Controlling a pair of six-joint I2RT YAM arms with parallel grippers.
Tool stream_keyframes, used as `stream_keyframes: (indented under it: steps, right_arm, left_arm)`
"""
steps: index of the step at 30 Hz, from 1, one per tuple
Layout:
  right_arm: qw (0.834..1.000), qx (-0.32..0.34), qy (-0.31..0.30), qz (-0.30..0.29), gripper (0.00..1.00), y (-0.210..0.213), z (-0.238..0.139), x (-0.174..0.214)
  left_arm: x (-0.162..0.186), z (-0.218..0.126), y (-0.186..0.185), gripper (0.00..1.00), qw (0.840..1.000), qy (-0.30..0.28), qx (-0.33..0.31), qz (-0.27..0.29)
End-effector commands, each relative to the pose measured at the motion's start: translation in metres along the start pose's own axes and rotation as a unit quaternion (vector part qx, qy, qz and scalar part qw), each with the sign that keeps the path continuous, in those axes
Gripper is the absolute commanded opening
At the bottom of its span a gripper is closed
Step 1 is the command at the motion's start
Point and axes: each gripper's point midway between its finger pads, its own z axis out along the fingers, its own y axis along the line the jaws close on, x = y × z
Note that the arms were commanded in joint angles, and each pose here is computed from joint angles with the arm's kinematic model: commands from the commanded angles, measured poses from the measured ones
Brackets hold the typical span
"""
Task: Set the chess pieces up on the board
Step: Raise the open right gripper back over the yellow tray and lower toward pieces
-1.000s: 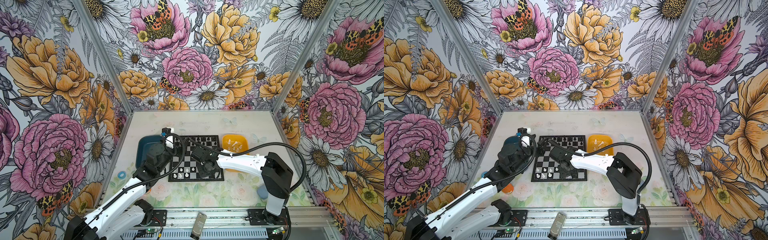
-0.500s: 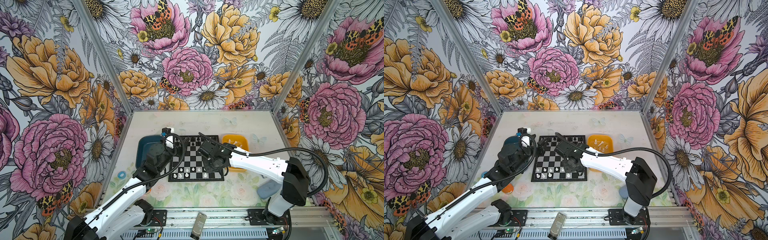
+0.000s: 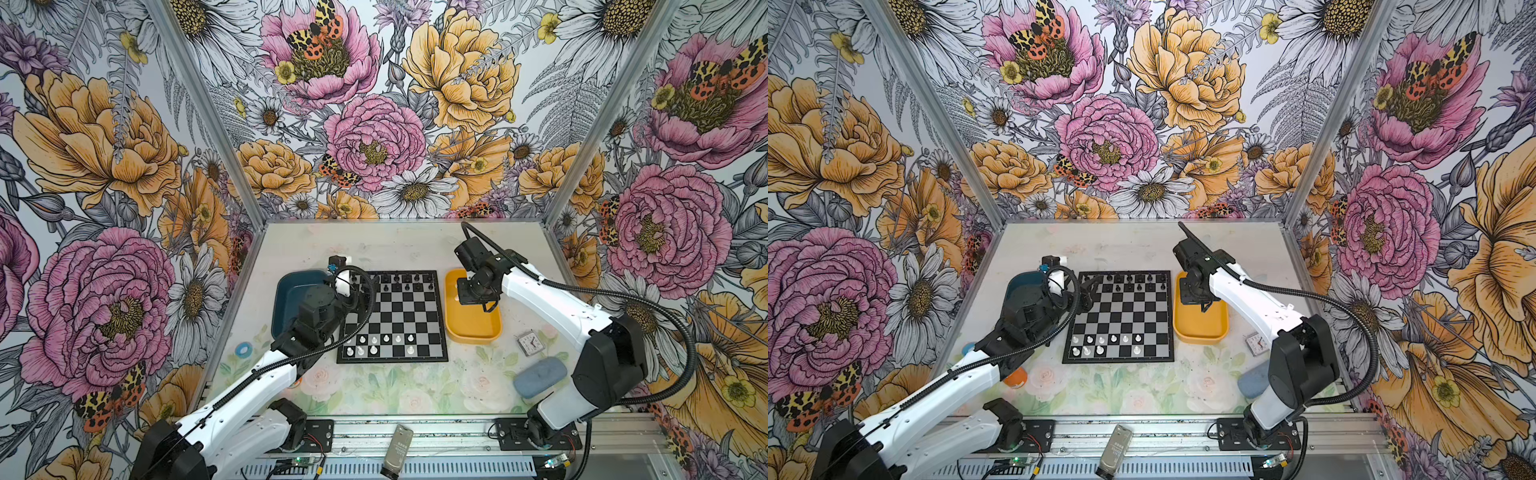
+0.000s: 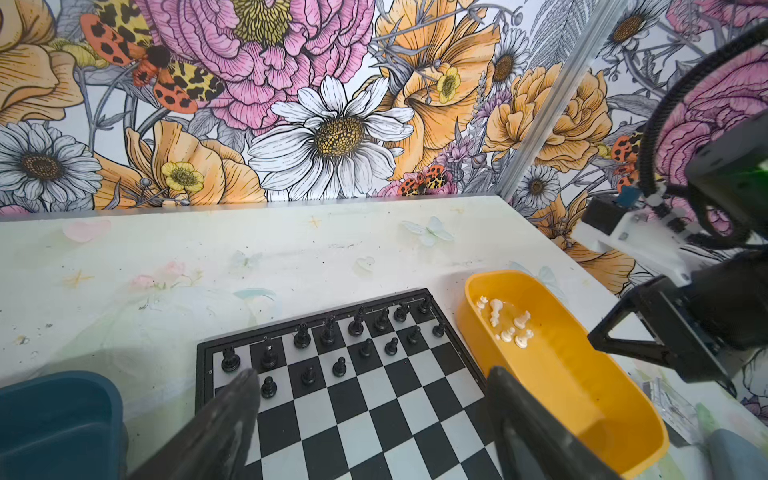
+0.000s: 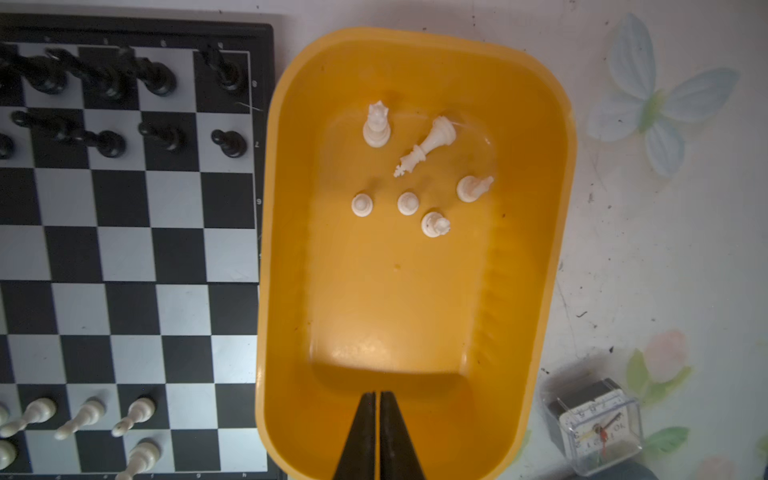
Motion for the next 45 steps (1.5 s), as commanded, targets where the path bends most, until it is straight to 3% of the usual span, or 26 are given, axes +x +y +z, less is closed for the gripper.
stream_keyframes:
  steps: [1,11,27,45]
  right_arm:
    - [1.000,-0.001,-0.001,-0.025,0.09,-0.002,0.009,-0.020]
    - [0.999,-0.040,0.029,-0.023,0.22,0.017,0.051,-0.041]
    - [0.998,-0.029,0.047,-0.020,0.24,0.017,0.087,-0.050]
    - [0.998,-0.025,0.058,-0.015,0.24,0.011,0.103,-0.054]
  left_arm:
    - [-0.012,0.006,0.005,0.86,1.000,-0.012,-0.013,0.003]
    - [-0.007,0.021,0.015,0.86,1.000,0.006,-0.027,0.002]
    - [-0.004,0.030,0.019,0.86,1.000,0.017,-0.025,-0.002]
    - [-0.001,0.032,0.021,0.86,0.999,0.023,-0.028,-0.003]
